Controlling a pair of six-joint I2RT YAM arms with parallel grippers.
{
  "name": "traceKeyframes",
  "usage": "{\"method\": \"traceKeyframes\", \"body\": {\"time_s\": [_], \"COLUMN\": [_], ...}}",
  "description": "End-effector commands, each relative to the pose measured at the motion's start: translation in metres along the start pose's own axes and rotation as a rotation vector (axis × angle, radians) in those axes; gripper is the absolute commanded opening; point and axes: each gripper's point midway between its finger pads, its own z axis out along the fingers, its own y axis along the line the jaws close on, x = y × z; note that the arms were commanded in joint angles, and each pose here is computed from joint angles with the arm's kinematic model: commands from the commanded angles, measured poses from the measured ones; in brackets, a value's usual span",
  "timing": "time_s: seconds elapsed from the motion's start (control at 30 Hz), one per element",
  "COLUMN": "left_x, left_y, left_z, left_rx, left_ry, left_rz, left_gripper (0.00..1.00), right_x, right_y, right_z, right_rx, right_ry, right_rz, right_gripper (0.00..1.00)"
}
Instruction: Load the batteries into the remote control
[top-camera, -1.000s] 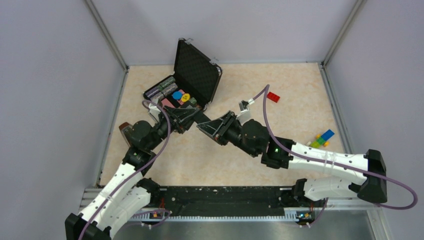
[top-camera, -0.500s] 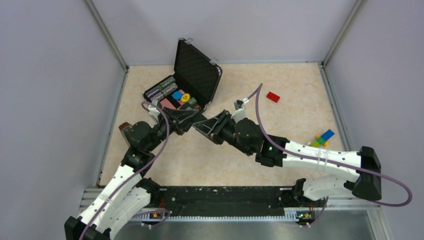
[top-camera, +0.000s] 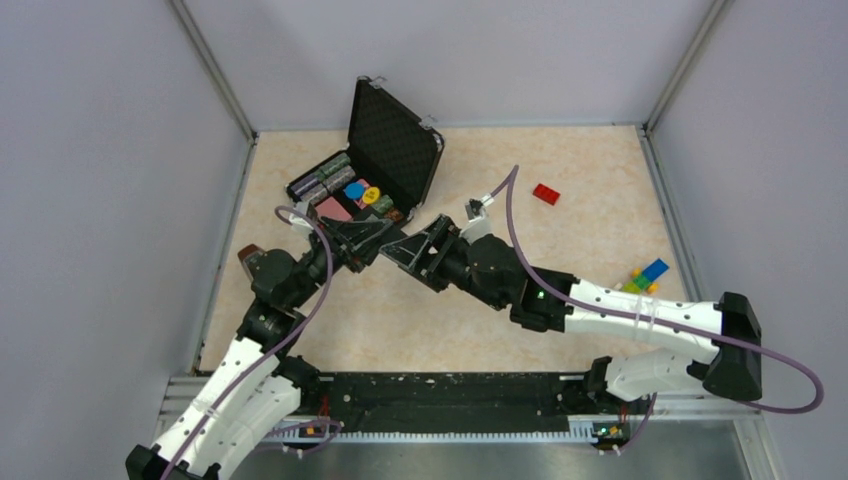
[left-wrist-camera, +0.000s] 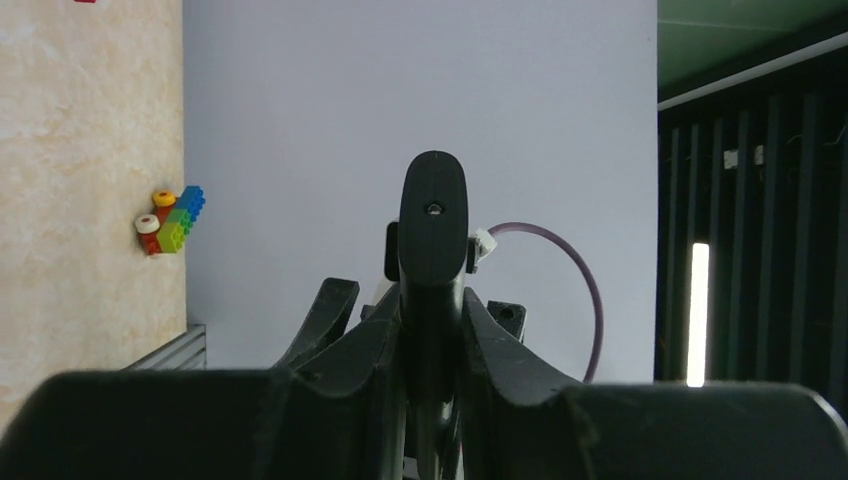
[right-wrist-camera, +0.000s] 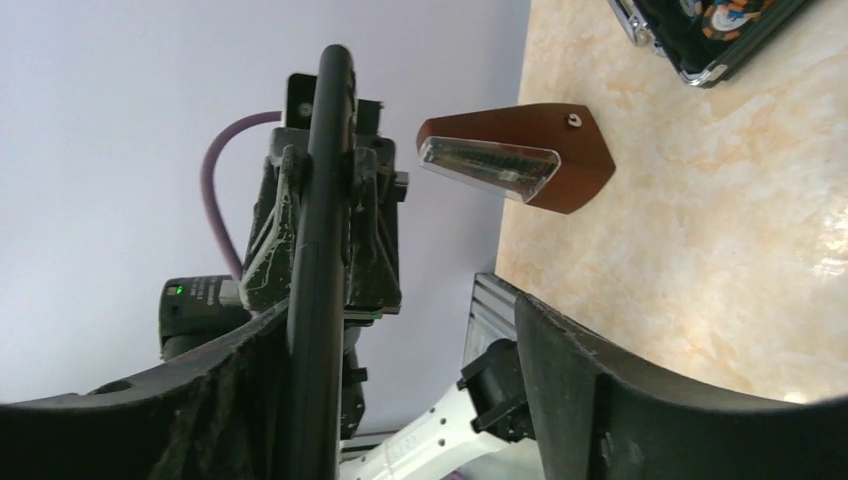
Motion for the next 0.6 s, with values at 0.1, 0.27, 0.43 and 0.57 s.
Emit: {"method": "traceKeyframes", "body": {"time_s": [0.1,0.27,0.43,0.57], "left_x": [0.006,0.005,0.023,0.05], "left_y": [-0.023,-0.015,-0.023,-0.039], "left_z": [-0.006,-0.003,0.003,0.007], "left_rx": [0.059,0.037,0.038,0.03], "left_ry": [-0.008,-0.002,0.123,0.312], "left_rz": [0.134,0.183,0.3,0.405], "left_gripper": [0.0,0.0,0.0,0.0], "right_x": [-0.024,-0.027,-0.032,-0.033], "right_y": [0.022,0.02,0.008,0.008], "right_z": [-0.032,-0.05,-0.062,-0.07], "right_rx": [-0.064,-0.067,-0.084,-0.162], "right_ry": [-0.024,-0.004,0.046,0.15], "right_rz": [-0.128,-0.167,-0.278,-0.443], "right_gripper": [0.85,0.88,0.88,0.88]}}
